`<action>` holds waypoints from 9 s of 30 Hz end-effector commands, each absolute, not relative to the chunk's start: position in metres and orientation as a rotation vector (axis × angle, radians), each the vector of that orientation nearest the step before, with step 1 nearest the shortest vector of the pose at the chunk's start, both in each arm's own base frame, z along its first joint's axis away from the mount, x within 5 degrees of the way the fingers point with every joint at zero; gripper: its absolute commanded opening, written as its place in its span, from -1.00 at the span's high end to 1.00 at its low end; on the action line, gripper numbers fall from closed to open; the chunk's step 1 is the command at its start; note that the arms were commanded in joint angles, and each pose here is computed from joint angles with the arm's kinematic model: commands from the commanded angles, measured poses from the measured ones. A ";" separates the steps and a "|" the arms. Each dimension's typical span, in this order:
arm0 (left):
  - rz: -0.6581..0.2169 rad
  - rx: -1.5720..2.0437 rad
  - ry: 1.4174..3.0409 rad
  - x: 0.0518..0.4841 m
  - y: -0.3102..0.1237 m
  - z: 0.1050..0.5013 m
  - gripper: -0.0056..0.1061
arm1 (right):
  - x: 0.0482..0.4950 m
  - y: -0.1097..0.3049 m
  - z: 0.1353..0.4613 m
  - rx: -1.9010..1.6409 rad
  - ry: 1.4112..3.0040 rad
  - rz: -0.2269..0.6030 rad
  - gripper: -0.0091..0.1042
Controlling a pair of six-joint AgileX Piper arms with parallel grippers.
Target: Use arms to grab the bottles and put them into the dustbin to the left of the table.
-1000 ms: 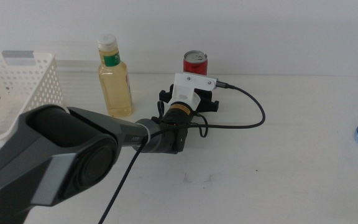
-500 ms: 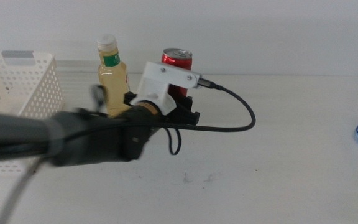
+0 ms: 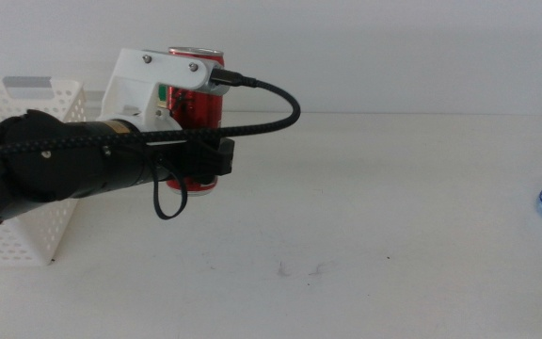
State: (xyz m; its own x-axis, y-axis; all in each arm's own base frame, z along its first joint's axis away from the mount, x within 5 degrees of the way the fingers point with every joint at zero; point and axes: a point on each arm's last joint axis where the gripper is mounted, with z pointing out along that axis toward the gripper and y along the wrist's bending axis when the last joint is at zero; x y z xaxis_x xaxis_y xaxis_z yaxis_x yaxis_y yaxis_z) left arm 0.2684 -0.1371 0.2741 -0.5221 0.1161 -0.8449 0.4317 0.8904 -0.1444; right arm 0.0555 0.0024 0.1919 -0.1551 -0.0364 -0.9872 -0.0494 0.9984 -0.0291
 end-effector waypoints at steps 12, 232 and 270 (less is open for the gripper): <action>-0.340 0.431 2.006 0.262 -0.122 0.299 0.93 | 0.055 0.002 0.191 -0.067 1.722 -0.004 -0.79; 0.024 0.102 2.961 0.389 0.117 0.249 -0.78 | 0.055 0.002 0.191 -0.067 1.722 -0.004 -0.79; -0.552 0.901 1.984 0.165 -0.122 0.462 -0.78 | 0.055 0.002 0.191 -0.067 1.722 -0.004 -0.79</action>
State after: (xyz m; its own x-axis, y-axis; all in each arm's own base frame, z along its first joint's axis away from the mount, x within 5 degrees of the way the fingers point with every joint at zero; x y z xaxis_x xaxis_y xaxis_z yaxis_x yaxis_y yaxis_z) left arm 0.1679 -0.1208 0.4591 -0.3685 0.4161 -0.8313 0.7662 0.6424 -0.0181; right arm 0.0555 0.0024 0.1919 -0.1552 -0.0327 -0.9873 -0.0488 0.9985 -0.0254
